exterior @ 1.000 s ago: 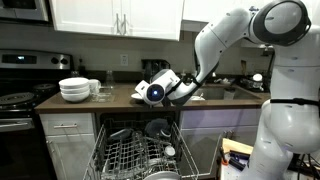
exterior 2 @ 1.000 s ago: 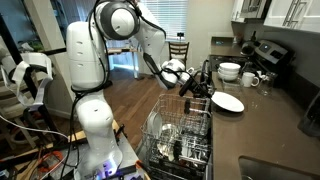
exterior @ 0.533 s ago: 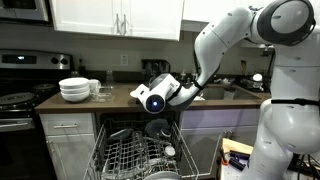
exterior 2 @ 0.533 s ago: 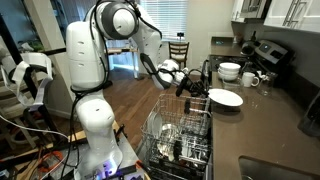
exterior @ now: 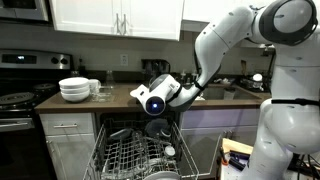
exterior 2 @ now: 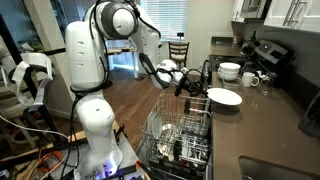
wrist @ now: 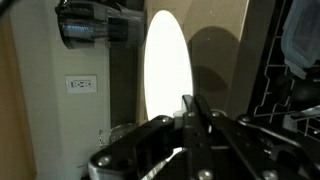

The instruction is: Take the plate from the counter and put it in the dishwasher

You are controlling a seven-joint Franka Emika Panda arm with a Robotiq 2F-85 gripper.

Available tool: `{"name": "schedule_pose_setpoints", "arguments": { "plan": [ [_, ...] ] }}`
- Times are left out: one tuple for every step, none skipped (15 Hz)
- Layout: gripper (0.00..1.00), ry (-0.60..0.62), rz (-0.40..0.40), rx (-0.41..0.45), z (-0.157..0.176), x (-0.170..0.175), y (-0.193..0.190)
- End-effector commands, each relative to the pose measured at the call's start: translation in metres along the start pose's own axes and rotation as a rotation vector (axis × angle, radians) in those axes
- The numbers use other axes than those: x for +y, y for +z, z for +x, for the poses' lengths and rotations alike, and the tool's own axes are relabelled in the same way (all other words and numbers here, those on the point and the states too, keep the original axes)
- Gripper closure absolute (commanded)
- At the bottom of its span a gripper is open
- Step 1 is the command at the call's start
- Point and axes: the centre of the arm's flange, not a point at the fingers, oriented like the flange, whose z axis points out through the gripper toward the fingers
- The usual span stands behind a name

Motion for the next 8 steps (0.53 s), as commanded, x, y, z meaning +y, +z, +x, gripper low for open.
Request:
{"name": "schedule_pose_setpoints", "arguments": {
  "plan": [
    [0.99,0.004,-0.019,-0.014,-0.001,-0.006,-0.005],
    [0.99,0.0,-0.023,-0.018,-0.001,-0.009,-0.006],
    [0.99,-0.003,-0.033,-0.022,-0.002,-0.012,-0.009],
    [0.98,-0.004,-0.039,-0.026,-0.003,-0.014,-0.011],
    [0.98,-0.001,-0.055,-0.029,-0.003,-0.016,-0.014],
    [0.99,0.003,-0.07,-0.033,-0.003,-0.018,-0.017],
    [0.98,0.003,-0.093,-0.035,-0.003,-0.021,-0.022],
    [0.99,0.007,-0.11,-0.038,-0.003,-0.023,-0.026]
  ]
}}
